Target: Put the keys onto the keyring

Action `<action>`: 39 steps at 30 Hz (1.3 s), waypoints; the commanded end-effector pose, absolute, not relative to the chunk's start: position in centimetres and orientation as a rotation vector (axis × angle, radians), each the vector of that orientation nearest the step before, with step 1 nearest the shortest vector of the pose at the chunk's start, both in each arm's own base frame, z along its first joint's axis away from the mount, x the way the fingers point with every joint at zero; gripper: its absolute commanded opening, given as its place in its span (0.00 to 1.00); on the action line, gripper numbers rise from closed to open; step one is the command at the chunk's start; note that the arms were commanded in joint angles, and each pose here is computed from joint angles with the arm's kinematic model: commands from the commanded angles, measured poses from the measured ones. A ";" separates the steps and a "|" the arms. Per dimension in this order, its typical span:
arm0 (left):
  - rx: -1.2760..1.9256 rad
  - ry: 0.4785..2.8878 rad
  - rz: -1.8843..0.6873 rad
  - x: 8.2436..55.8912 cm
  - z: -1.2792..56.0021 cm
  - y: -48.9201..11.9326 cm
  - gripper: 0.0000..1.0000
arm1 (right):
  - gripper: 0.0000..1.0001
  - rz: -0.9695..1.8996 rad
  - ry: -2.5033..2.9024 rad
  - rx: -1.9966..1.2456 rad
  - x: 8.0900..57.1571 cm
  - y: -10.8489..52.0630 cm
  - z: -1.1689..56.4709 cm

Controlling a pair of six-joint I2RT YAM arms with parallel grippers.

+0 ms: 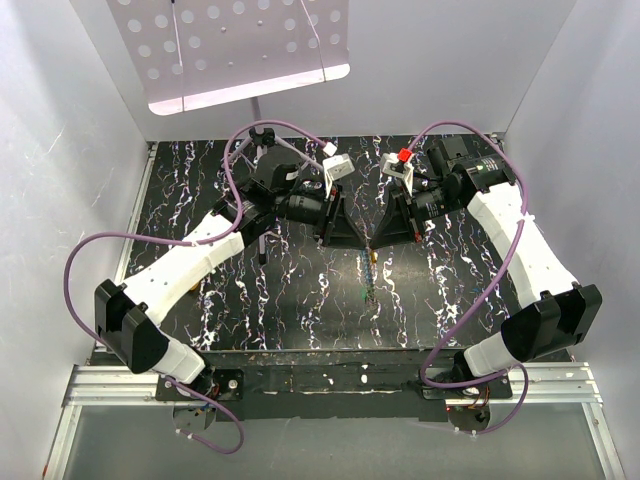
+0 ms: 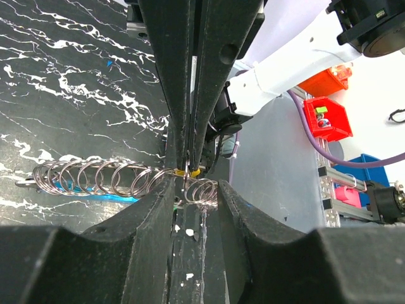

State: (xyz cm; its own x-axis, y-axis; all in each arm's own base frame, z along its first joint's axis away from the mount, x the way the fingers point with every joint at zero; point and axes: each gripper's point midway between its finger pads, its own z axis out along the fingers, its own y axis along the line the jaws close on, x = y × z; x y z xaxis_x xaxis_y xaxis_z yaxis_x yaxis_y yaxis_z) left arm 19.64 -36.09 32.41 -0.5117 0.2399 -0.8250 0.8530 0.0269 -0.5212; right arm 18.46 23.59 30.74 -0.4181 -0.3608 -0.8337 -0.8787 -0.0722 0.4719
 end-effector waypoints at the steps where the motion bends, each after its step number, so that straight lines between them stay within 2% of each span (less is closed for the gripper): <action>1: 1.125 1.766 -1.489 19.6 33.0 -36.0 0.33 | 0.01 1.581 1.698 -1.313 17.9 24.0 31.9; 10: 1.144 1.753 -1.500 19.4 33.3 -36.7 0.31 | 0.01 1.587 1.697 -1.312 17.9 24.1 31.9; 17: 1.145 1.756 -1.501 19.2 33.3 -36.8 0.24 | 0.01 1.589 1.698 -1.316 17.9 24.2 31.8; 23: 1.141 1.754 -1.498 19.3 33.4 -36.8 0.22 | 0.01 1.585 1.706 -1.318 17.9 24.2 31.6; 25: 1.143 1.755 -1.500 19.3 33.3 -36.8 0.18 | 0.01 1.586 1.709 -1.318 17.8 24.2 31.6; 27: 1.157 1.750 -1.507 19.2 33.2 -36.9 0.03 | 0.01 1.586 1.709 -1.318 17.9 24.2 31.6; 28: 1.158 1.752 -1.505 19.2 33.1 -36.9 0.00 | 0.01 1.586 1.707 -1.320 17.8 24.2 31.6; 34: 1.172 1.689 -1.435 19.2 33.1 -36.2 0.00 | 0.01 1.588 1.717 -1.310 17.8 24.3 31.7; 37: 1.157 1.567 -1.375 19.1 33.9 -35.6 0.00 | 0.34 1.571 1.706 -1.315 17.6 24.2 32.4; 38: 1.148 1.522 -1.357 19.2 34.1 -35.5 0.00 | 0.41 1.561 1.707 -1.317 17.6 24.1 32.7; 39: 1.145 1.478 -1.345 19.1 34.3 -35.2 0.00 | 0.43 1.547 1.713 -1.320 17.5 24.0 33.0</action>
State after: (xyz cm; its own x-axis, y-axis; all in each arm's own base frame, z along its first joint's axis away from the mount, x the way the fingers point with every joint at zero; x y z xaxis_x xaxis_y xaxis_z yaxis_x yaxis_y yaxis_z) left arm 19.59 -36.20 30.88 -0.4413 0.2364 -0.8657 0.8945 0.0388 -0.4454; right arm 18.20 23.88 30.87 -0.4543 -0.3599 -0.8149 -0.8567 -0.0743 0.5104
